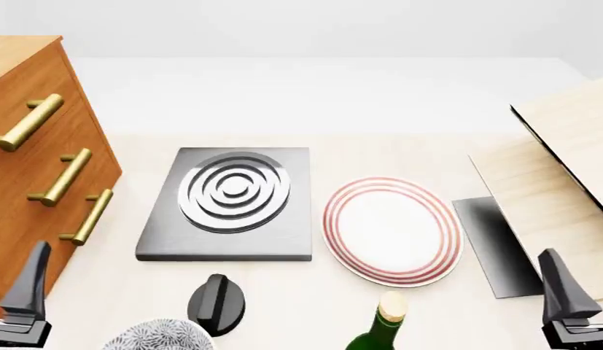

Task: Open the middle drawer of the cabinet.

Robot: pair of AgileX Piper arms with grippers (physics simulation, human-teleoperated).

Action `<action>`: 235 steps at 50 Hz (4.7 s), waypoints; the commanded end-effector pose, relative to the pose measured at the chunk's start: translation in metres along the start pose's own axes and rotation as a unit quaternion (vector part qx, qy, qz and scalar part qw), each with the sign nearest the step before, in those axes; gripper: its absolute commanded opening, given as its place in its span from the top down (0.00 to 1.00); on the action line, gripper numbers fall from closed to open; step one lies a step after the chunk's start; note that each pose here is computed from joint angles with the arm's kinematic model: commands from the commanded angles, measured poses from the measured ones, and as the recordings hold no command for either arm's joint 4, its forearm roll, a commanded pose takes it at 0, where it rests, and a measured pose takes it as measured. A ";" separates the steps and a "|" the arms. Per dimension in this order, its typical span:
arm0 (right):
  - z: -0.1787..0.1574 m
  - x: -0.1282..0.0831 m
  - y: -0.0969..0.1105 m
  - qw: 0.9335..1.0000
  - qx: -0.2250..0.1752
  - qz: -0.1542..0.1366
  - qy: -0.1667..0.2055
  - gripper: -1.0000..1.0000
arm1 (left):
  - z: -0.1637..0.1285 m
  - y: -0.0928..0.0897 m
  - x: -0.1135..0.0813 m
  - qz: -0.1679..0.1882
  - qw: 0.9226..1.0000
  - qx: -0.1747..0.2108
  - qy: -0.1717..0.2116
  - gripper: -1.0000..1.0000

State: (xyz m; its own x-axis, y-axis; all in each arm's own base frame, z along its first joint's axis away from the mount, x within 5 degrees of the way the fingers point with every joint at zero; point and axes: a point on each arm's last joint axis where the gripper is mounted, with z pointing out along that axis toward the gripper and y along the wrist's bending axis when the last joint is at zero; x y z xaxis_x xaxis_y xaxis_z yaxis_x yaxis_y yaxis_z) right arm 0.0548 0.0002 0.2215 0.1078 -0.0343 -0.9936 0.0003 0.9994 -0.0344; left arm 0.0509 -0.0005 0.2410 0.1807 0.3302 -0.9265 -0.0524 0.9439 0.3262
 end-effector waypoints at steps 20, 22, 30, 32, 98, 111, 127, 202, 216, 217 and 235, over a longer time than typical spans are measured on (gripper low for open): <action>0.000 0.003 0.000 1.000 -0.001 0.004 0.003 0.00 | 0.000 -0.005 -0.005 0.167 0.982 0.023 -0.082 0.00; 0.000 0.003 0.000 1.000 -0.001 0.004 0.003 0.00 | 0.000 -0.006 -0.003 0.180 0.980 0.021 -0.087 0.00; 0.000 0.003 0.000 1.000 -0.002 0.004 0.003 0.00 | 0.002 -0.009 0.003 0.226 0.970 0.020 -0.091 0.00; 0.000 0.003 0.000 1.000 -0.001 0.004 0.003 0.00 | 0.002 -0.009 0.003 0.233 0.968 0.016 -0.090 0.00; 0.000 0.003 0.000 1.000 -0.001 0.004 0.003 0.00 | 0.075 -0.007 0.035 0.336 0.941 -0.021 0.006 0.00; 0.000 0.003 0.000 1.000 -0.001 0.004 0.003 0.00 | 0.074 0.002 0.037 0.329 0.943 -0.048 0.022 0.00; 0.000 0.003 0.000 1.000 -0.001 0.004 0.003 0.00 | 0.076 0.007 0.040 0.329 0.942 -0.065 0.033 0.00; 0.000 0.003 0.000 1.000 -0.001 0.004 0.003 0.00 | 0.117 -0.008 0.069 0.363 0.930 -0.001 0.064 0.00; 0.000 0.003 0.000 1.000 -0.001 0.004 0.003 0.00 | 0.119 -0.008 0.075 0.382 0.921 0.005 0.079 0.00; 0.000 0.003 0.000 1.000 -0.001 0.004 0.003 0.00 | 0.118 -0.007 0.075 0.382 0.921 0.005 0.079 0.00; 0.000 0.003 0.000 1.000 -0.001 0.004 0.003 0.00 | 0.112 -0.011 0.078 0.427 0.900 0.023 0.083 0.00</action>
State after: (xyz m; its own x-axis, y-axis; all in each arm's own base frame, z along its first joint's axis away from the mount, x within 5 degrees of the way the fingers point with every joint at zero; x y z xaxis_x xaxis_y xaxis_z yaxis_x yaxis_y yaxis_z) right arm 0.0548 0.0002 0.2216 0.1079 -0.0345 -0.9936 0.0004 0.9994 -0.0346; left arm 0.1778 0.0149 0.1898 -0.0559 0.9197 -0.3886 -0.0819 0.3837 0.9198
